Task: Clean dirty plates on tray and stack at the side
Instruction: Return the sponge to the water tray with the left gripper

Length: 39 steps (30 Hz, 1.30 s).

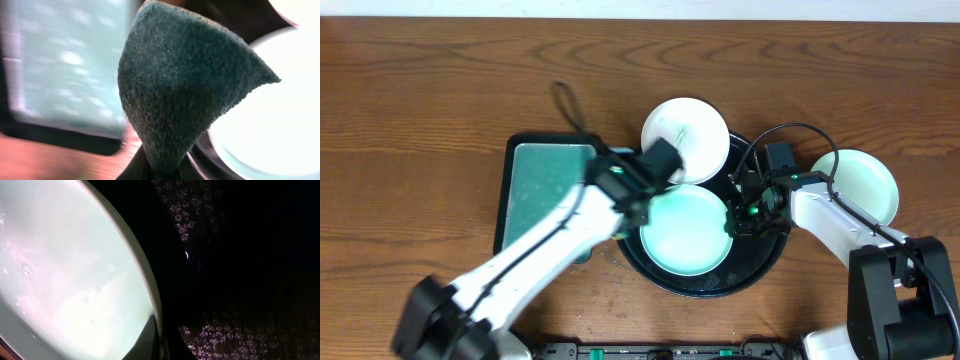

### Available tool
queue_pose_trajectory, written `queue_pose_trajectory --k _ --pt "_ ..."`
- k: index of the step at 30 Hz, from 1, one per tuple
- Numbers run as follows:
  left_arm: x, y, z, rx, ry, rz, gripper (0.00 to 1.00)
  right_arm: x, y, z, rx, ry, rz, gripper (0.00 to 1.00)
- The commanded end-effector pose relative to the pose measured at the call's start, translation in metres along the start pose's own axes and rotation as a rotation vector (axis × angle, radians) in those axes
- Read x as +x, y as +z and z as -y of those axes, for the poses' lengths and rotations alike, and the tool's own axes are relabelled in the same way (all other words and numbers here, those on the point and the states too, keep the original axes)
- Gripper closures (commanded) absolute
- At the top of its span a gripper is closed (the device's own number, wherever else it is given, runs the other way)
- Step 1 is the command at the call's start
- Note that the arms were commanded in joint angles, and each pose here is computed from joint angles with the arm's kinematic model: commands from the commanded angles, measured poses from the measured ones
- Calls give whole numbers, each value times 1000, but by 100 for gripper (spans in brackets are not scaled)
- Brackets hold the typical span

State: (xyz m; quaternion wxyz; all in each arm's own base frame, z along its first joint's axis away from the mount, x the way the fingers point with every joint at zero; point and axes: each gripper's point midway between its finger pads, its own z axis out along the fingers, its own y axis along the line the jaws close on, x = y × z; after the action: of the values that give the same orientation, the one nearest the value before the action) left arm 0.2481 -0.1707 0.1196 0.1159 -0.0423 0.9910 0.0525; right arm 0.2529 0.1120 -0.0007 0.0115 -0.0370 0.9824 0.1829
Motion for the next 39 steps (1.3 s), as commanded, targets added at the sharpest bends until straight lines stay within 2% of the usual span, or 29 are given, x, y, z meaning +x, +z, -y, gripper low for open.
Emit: queue_pose_trajectory --k 1,5,10,14,16,18,20,22,23,24,29,32,38,39 --pt "-37 -8 -61 -150 -98 125 92 5 5 17 89 -1 -19 99" --pt "-48 16 -101 -197 -187 62 93 5 5 19 97 42 -15 99" --pt "-44 69 -98 -3 -168 -90 93 3 5 18 96 57 -9 99" --pt "-41 86 -116 -14 -238 -149 92 -1 5 18 94 51 6 99" --pt "-41 84 -121 8 -258 -162 83 -4 5 17 91 48 18 99" --pt "-41 74 -121 42 -267 -169 68 -6 5 16 84 45 27 94" --pt "-42 60 -125 57 -282 -152 60 -8 6 13 72 37 34 93" --pt "-43 43 -129 69 -292 -118 57 -10 7 10 69 23 43 93" --pt "-44 34 -131 78 -295 -94 55 -12 7 8 68 14 49 96" --pt "-44 24 -132 88 -297 -67 52 -12 8 5 65 10 53 99" --pt "-39 -20 -140 132 -309 52 36 -12 2 -14 52 10 37 99" --pt "-29 -42 -146 152 -314 103 29 -20 -21 -29 77 -30 56 99" --pt "-20 -70 -152 185 -322 193 25 -56 -94 -85 100 -182 226 99" --pt "-20 -73 -152 190 -323 205 17 -64 -105 -97 96 -210 268 99"
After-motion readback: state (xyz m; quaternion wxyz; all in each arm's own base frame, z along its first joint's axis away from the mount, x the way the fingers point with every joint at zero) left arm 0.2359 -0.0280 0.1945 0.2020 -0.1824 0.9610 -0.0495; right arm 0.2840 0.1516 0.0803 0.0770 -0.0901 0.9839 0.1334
